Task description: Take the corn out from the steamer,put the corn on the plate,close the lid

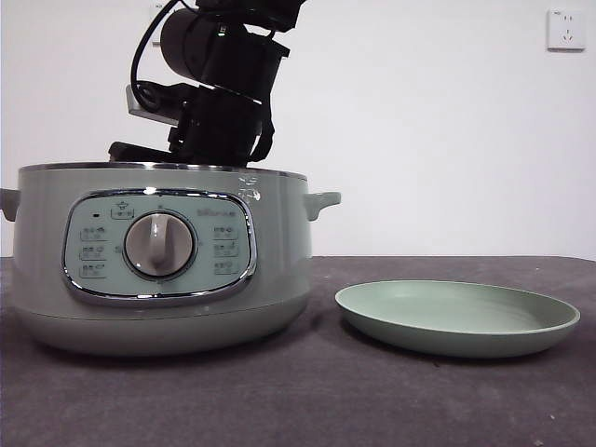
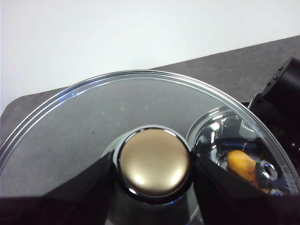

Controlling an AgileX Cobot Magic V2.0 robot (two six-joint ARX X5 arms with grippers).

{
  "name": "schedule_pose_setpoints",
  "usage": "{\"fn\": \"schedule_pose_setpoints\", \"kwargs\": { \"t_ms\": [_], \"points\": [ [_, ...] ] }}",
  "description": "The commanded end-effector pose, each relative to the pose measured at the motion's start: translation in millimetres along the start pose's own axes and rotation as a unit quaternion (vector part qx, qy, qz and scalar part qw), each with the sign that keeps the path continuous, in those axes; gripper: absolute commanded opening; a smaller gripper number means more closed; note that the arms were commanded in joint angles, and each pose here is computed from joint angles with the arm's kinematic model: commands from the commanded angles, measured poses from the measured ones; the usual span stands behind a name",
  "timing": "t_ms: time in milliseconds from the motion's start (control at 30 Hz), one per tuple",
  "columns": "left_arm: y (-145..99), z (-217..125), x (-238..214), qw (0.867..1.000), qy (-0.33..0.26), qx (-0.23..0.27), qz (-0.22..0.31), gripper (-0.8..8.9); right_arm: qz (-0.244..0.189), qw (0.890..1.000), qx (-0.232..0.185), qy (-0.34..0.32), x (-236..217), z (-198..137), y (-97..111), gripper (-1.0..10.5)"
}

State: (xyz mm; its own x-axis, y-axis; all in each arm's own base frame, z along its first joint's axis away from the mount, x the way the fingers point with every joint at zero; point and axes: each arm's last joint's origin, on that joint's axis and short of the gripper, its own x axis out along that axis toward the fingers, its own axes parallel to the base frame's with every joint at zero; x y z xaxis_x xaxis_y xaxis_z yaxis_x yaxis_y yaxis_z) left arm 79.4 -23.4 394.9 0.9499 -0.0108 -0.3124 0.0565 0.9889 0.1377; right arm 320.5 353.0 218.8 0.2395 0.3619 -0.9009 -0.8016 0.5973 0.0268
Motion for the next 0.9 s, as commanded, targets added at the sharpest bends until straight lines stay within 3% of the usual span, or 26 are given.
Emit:
{"fn": "schedule_pose_setpoints", "kwargs": {
  "t_ms": [33, 167, 433, 633, 900],
  "points": [
    [3, 6, -7, 1.000, -0.030, -0.006, 0.003, -0.09, 0.002, 1.000, -0.007, -0.005, 5, 2, 3, -0.1],
    [3, 6, -7, 1.000, -0.030, -0.006, 0.002, -0.09, 0.002, 1.000, -0.003, -0.022, -11, 6, 5, -0.1],
    [-5, 12, 10, 1.000, -0.019, -0.001, -0.007, -0.09, -0.018, 0.998, 0.006, -0.066, -98, 4, 6, -0.1],
    [-18, 21, 35, 0.998, -0.015, 0.002, -0.064, -0.09, -0.067, 0.995, 0.028, -0.072, -170, -18, -7, -0.1],
    [-37, 29, 70, 0.989, -0.009, 0.004, -0.146, -0.09, -0.086, 0.992, 0.085, -0.038, -238, -61, -29, -0.1]
  ]
}}
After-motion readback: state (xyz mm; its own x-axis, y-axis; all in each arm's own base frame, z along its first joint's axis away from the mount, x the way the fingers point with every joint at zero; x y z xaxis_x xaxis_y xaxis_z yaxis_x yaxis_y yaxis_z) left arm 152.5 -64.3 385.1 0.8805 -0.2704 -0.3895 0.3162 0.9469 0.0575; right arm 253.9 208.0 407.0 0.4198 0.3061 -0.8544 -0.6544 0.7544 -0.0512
